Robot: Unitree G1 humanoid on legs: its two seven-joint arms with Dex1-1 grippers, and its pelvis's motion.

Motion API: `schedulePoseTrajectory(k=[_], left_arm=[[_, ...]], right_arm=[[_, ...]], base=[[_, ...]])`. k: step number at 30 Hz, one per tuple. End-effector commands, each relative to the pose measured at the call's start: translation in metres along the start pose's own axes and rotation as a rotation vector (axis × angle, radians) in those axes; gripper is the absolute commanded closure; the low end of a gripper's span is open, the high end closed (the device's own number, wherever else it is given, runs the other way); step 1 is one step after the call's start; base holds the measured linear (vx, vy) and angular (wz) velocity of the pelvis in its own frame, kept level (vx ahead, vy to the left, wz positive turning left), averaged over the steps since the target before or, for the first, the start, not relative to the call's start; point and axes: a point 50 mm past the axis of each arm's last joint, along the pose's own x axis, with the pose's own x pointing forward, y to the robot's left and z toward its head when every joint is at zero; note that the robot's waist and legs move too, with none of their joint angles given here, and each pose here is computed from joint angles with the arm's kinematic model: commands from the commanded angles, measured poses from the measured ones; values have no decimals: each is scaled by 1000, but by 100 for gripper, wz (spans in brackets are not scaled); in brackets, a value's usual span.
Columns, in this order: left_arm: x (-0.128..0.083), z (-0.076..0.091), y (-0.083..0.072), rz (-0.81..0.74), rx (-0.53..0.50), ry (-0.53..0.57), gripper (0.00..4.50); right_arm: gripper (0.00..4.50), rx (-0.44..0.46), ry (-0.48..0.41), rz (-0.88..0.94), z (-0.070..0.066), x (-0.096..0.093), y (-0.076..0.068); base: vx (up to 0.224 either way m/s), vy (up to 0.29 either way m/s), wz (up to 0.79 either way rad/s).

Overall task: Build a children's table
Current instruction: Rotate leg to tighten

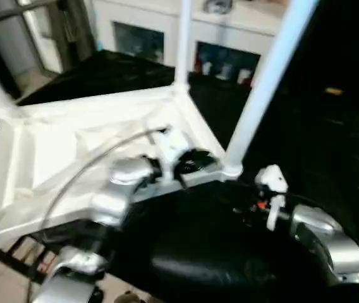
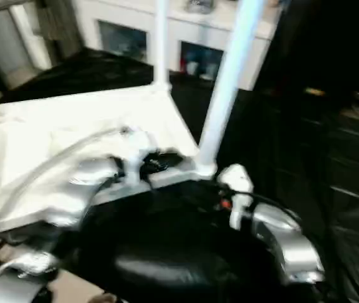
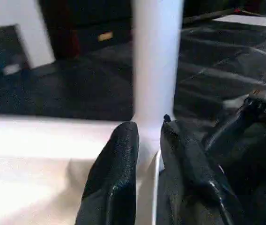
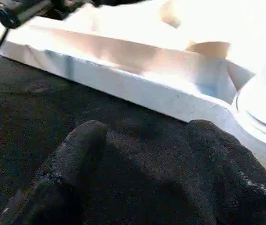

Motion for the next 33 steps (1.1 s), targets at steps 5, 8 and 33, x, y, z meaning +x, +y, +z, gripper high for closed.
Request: schedulePoseTrajectory(k=[5, 8, 33], left_arm=[[-37, 4, -11, 14, -67, 2, 277], [-64, 2, -32, 5, -115, 36, 256], [-150, -28, -55, 285, -165, 386, 64]], right_arm=[[136, -2, -36, 8, 11, 18, 1], [136, 10, -57, -10, 13, 35, 4], [136, 287, -289, -475, 43, 93, -26]], base=[[0, 0, 0], [0, 0, 0], [0, 0, 0]])
